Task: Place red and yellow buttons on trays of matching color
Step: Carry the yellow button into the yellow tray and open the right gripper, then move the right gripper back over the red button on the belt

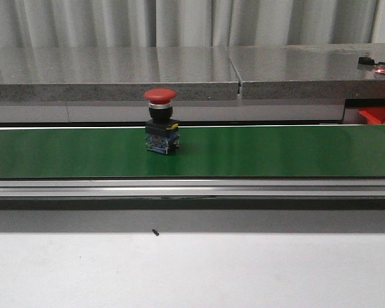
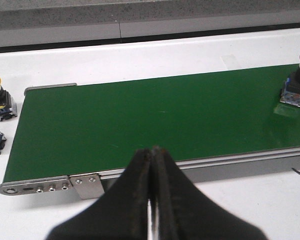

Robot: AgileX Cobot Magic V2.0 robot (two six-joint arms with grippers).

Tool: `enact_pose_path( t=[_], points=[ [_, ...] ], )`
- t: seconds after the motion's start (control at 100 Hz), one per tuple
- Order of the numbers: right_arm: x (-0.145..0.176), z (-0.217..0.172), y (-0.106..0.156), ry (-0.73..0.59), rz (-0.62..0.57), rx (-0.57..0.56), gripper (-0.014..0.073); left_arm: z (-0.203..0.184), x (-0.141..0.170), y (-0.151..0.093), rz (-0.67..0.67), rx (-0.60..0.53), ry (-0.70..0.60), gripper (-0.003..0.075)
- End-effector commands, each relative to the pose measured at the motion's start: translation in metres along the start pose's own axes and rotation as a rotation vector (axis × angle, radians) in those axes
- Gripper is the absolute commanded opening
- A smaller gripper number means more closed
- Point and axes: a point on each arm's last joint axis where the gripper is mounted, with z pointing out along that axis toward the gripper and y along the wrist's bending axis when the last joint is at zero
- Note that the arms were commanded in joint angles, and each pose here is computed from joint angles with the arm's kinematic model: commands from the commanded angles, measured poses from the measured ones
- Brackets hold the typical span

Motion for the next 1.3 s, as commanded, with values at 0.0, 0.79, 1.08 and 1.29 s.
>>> enact_pose_path(
  t=[0.0,0.79,1.08,1.29],
  points=[
    [-0.012,-0.012,0.008,-0.068,-0.018,-0.008,0.0191,-0.005,-0.015,0.000,-0.021,-0.003,-0.100,-0.0020],
    [-0.028,-0.032,0.023,-0.136,-0.060,-0.027,0.0502,-0.005,-0.015,0.000,-0.021,-0.003,-0.100,-0.0020],
    [-0.036,-0.070,0.047,-0.213,-0.110,-0.070,0.0502,-0.005,-0.015,0.000,-0.021,-0.003,-0.100,-0.0020],
    [-0.023,-0.093,0.105,-0.205,-0.268,-0.183,0.0500,-0.005,-0.015,0.000,-0.021,-0.003,-0.100,-0.0020]
  ],
)
